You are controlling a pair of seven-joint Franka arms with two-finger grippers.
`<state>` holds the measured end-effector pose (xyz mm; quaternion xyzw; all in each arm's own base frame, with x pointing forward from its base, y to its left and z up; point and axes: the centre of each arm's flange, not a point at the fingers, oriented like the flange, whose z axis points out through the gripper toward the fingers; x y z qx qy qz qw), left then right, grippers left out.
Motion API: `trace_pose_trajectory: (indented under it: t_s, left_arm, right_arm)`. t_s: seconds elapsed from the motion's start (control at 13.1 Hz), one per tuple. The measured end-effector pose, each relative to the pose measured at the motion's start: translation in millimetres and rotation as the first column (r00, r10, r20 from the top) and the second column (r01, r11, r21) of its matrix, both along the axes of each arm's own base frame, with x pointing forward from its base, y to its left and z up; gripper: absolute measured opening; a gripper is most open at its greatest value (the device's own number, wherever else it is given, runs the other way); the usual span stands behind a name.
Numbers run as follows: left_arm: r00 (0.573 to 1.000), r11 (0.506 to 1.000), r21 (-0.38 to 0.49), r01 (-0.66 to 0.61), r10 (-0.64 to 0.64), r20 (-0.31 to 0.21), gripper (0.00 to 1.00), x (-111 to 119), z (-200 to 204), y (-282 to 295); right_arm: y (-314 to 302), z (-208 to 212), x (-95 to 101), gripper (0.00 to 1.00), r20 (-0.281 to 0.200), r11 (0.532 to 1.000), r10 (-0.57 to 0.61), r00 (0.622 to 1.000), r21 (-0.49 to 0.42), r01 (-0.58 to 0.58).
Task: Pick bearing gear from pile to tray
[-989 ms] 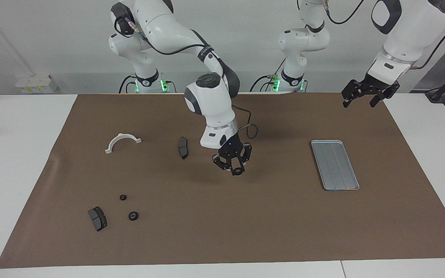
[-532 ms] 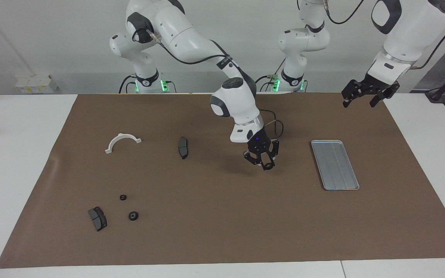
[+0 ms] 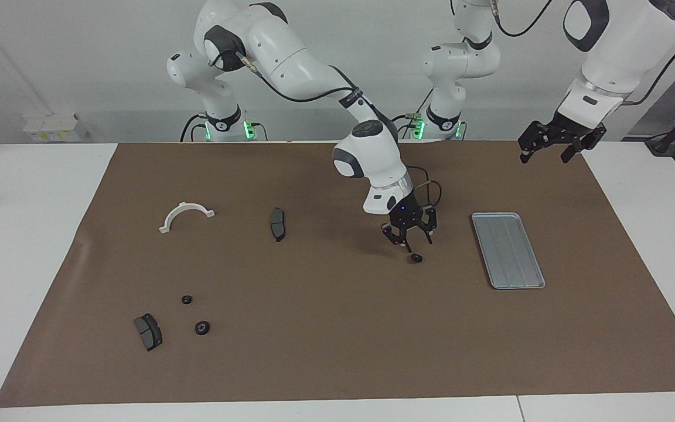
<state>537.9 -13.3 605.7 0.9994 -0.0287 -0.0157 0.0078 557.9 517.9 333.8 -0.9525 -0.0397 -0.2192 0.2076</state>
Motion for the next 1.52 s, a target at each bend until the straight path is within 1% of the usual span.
trace_pose_trajectory:
  t_s: [0.08, 0.23, 0.38, 0.53, 0.68, 0.84, 0.91, 1.06, 1.14, 1.22, 1.37, 1.52]
  left_arm:
    - [1.000, 1.000, 0.000, 0.000, 0.000, 0.000, 1.00, 0, 0, 0]
    - [1.000, 1.000, 0.000, 0.000, 0.000, 0.000, 1.00, 0, 0, 0]
    - [1.000, 1.000, 0.000, 0.000, 0.000, 0.000, 1.00, 0, 0, 0]
    - [1.000, 1.000, 0.000, 0.000, 0.000, 0.000, 1.00, 0, 0, 0]
    - [1.000, 1.000, 0.000, 0.000, 0.000, 0.000, 1.00, 0, 0, 0]
    - [1.000, 1.000, 0.000, 0.000, 0.000, 0.000, 1.00, 0, 0, 0]
    - [1.000, 1.000, 0.000, 0.000, 0.000, 0.000, 1.00, 0, 0, 0]
    - [1.000, 1.000, 0.000, 0.000, 0.000, 0.000, 1.00, 0, 0, 0]
    - [1.000, 1.000, 0.000, 0.000, 0.000, 0.000, 1.00, 0, 0, 0]
    - [1.000, 1.000, 0.000, 0.000, 0.000, 0.000, 1.00, 0, 0, 0]
    - [1.000, 1.000, 0.000, 0.000, 0.000, 0.000, 1.00, 0, 0, 0]
    - [1.000, 1.000, 0.000, 0.000, 0.000, 0.000, 1.00, 0, 0, 0]
  right_arm:
    - [-10, 4, 11.2, 1.00, -0.005, 1.000, -0.019, 1.000, -0.012, 0.019]
    - [-47, 27, 46.1, 1.00, -0.034, 0.996, -0.058, 0.998, -0.075, 0.055]
    - [-104, 60, 82.1, 1.00, -0.063, 0.986, -0.065, 0.996, -0.157, 0.054]
    - [-175, 90, 112.8, 1.00, -0.080, 0.974, -0.068, 0.994, -0.222, 0.049]
    - [-249, 98, 140.4, 1.00, -0.083, 0.962, -0.078, 0.994, -0.268, 0.053]
    - [-330, 89, 165.1, 1.00, -0.080, 0.949, -0.087, 0.993, -0.311, 0.058]
    - [-379, 84, 176.2, 1.00, -0.080, 0.941, -0.097, 0.992, -0.332, 0.065]
    - [-467, 74, 187.3, 1.00, -0.086, 0.928, -0.135, 0.987, -0.360, 0.095]
    - [-497, 66, 189.0, 1.00, -0.096, 0.924, -0.153, 0.983, -0.366, 0.108]
    - [-512, 52, 190.0, 1.00, -0.112, 0.922, -0.163, 0.980, -0.371, 0.111]
    - [-509, 18, 195.1, 1.00, -0.116, 0.924, -0.160, 0.980, -0.367, 0.107]
    - [-497, -7, 197.4, 1.00, -0.122, 0.926, -0.144, 0.982, -0.366, 0.090]
